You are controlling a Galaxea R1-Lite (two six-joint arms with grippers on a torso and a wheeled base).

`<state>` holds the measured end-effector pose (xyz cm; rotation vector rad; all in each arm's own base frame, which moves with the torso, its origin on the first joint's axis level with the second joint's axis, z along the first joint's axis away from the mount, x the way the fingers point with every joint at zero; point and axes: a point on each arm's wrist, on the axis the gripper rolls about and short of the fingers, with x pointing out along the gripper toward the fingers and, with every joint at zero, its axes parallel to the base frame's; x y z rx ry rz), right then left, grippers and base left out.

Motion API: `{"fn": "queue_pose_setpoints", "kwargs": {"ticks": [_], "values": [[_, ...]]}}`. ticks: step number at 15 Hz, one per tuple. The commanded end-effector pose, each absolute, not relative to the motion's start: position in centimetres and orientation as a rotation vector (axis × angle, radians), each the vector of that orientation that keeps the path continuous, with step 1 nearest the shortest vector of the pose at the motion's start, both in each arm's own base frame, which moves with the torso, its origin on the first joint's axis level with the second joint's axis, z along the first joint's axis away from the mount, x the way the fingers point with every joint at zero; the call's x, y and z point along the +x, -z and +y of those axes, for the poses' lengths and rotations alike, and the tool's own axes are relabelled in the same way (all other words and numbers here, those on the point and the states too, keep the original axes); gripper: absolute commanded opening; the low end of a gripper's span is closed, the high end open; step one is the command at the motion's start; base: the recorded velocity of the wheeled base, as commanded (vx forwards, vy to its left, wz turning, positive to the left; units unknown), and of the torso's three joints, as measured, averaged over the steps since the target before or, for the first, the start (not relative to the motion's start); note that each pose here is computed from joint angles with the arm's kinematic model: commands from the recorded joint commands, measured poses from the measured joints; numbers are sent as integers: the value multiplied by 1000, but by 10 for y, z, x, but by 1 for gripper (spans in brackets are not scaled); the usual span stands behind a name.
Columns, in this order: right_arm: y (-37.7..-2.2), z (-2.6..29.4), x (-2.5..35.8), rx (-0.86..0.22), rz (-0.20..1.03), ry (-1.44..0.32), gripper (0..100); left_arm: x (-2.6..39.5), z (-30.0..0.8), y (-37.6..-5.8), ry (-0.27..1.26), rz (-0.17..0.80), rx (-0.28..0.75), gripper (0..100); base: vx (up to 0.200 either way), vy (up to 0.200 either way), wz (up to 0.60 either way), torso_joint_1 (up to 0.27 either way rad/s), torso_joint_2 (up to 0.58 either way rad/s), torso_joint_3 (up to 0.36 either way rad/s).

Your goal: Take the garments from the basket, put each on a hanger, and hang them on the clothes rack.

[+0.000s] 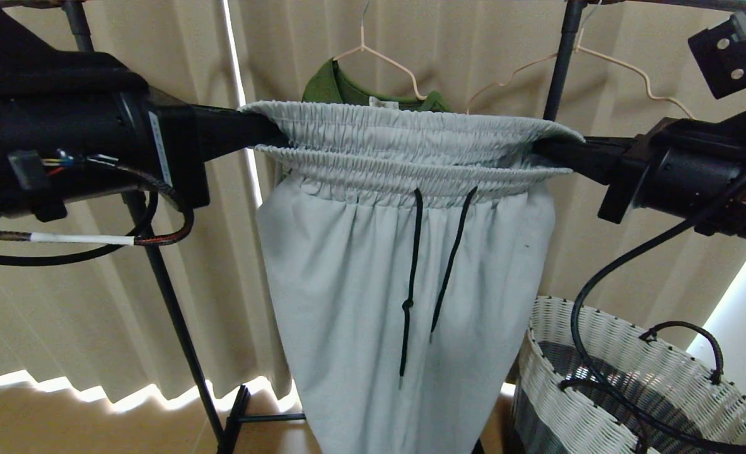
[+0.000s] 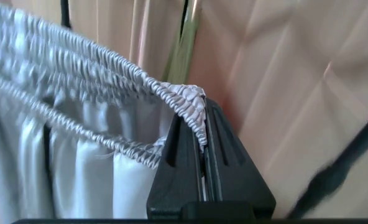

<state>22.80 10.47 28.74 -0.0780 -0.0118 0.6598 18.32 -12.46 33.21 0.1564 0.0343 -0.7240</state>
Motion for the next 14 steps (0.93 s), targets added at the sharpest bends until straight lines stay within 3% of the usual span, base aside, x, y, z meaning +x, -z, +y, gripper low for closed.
{"fn": "queue_pose_setpoints", "kwargs": {"ticks": [1, 9, 10, 14], "values": [[-295, 100, 215, -76, -32, -653, 0, 198, -128, -325, 705, 69, 163, 0, 0, 0, 0, 0, 0, 0], [-292, 100, 217, -78, -18, -646, 0, 199, -130, -329, 705, 45, 157, 0, 0, 0, 0, 0, 0, 0], [-292, 100, 217, -78, -16, -638, 100, 199, -130, -329, 705, 45, 157, 0, 0, 0, 0, 0, 0, 0], [-279, 98, 211, -76, 15, -635, 100, 204, -131, -321, 668, 76, 165, 0, 0, 0, 0, 0, 0, 0]]}}
